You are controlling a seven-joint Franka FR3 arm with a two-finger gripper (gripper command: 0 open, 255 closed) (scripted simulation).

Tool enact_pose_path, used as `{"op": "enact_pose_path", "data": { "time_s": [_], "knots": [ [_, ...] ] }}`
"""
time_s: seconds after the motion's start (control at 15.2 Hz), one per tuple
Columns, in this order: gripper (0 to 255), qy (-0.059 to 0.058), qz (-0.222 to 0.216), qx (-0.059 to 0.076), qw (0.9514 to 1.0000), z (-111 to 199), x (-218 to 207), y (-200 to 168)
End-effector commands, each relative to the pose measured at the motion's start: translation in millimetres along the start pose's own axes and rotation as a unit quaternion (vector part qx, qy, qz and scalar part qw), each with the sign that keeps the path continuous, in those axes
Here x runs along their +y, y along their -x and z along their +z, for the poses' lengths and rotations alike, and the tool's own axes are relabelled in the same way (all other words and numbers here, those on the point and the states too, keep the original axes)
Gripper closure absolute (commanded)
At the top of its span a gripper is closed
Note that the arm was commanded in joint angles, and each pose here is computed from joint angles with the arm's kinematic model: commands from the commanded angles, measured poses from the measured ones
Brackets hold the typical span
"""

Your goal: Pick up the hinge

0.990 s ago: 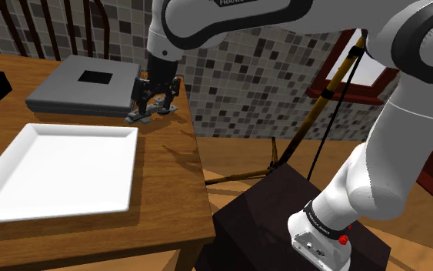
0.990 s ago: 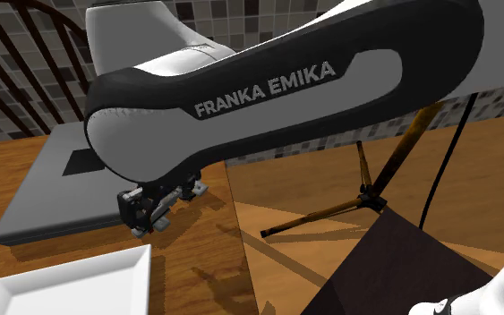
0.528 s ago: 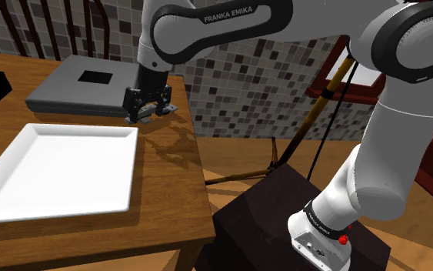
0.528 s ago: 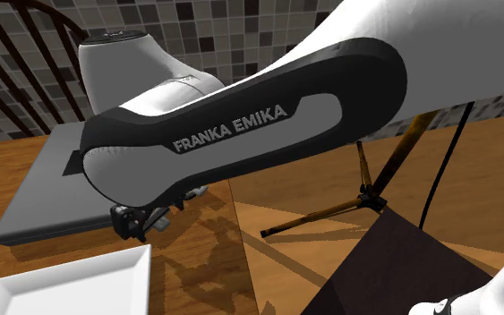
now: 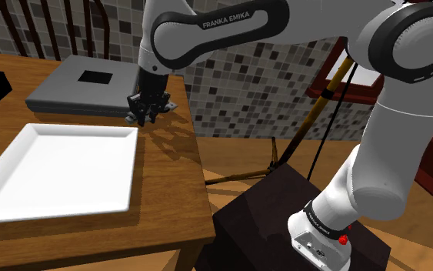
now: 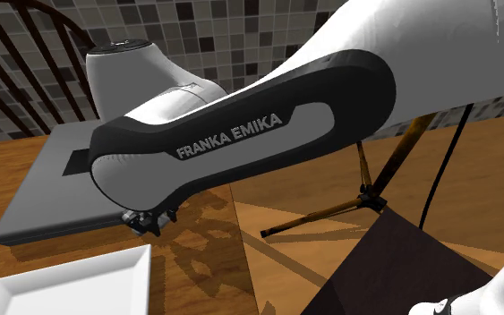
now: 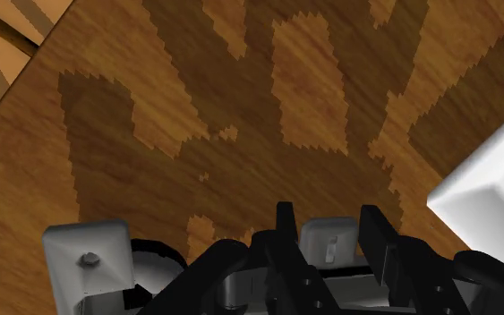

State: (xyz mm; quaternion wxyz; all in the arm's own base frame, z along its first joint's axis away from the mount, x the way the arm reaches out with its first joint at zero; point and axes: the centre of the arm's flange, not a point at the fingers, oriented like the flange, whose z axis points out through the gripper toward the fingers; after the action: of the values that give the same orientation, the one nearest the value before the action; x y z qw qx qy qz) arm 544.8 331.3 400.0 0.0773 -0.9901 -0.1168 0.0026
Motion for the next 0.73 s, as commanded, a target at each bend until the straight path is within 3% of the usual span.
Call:
{"op": "enact_pose_path", "data": {
  "time_s": [0.0, 0.26, 0.66],
  "knots": [
    [255, -0.001, -0.002, -0.003, 1.0, 4, -4, 1],
    [255, -0.001, -0.002, -0.003, 1.0, 4, -2, 2],
    [255, -0.001, -0.002, -0.003, 1.0, -27, -7, 2]
  ]
}}
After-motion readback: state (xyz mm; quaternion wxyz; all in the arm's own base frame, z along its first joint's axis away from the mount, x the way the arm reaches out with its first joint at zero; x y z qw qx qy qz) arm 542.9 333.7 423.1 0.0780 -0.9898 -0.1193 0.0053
